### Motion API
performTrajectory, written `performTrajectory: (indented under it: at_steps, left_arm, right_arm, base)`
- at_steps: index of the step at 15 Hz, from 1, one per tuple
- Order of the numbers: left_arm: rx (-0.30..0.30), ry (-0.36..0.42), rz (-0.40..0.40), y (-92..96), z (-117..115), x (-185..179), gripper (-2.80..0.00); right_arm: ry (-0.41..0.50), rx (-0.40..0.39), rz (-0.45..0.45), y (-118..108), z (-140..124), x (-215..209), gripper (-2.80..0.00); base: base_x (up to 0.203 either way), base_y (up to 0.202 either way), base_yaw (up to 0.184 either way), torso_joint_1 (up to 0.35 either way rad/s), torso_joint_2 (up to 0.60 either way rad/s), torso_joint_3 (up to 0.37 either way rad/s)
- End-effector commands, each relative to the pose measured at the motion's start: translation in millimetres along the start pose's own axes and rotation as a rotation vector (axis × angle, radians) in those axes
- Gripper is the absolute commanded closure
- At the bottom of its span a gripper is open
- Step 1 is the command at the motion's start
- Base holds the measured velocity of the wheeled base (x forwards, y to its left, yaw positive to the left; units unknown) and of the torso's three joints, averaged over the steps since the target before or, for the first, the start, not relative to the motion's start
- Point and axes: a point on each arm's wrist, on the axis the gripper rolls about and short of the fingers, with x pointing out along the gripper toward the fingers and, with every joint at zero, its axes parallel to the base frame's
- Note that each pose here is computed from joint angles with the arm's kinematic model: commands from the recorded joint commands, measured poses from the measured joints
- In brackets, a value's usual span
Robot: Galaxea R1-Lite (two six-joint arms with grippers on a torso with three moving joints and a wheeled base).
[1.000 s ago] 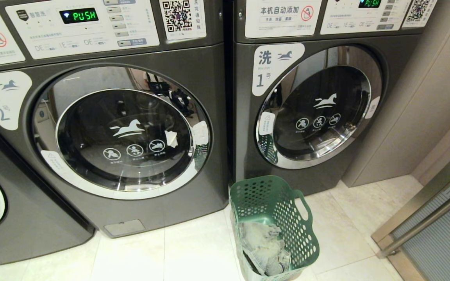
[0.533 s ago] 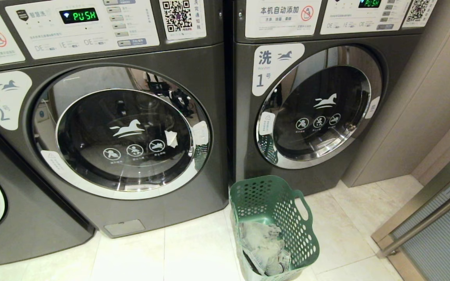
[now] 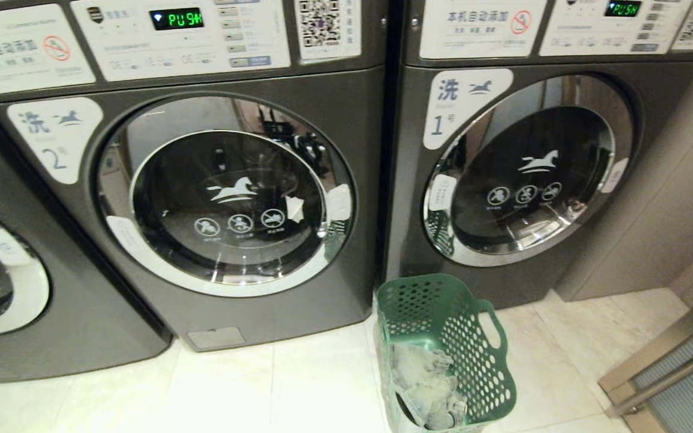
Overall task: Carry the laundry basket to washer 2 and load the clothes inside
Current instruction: Open the lid of the washing machine
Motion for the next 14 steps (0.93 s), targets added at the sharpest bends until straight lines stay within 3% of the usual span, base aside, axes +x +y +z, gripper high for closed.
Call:
performTrajectory:
  at_steps: [1,6,14]
  left_arm:
    - [0.000,0.002,0.001,0.0,-0.1,0.0,0.00]
    - [0.000,0.000,-0.001,0.0,0.2,-0.2,0.00]
    - [0.003,0.000,-0.001,0.0,0.3,-0.2,0.00]
  right_arm:
    - [0.003,0.001,0.002,0.0,0.0,0.1,0.00]
    - [0.003,0.003,0.002,0.0,0.0,0.1,0.00]
    - [0.003,0.006,0.002,0.0,0.0,0.1,0.00]
  base:
    - [0.004,-0.007,0.204,0.002,0.01,-0.002]
    - [0.001,-0.008,0.174,0.000,0.00,0.003]
    - [0.000,0.000,0.007,0.000,0.00,0.000]
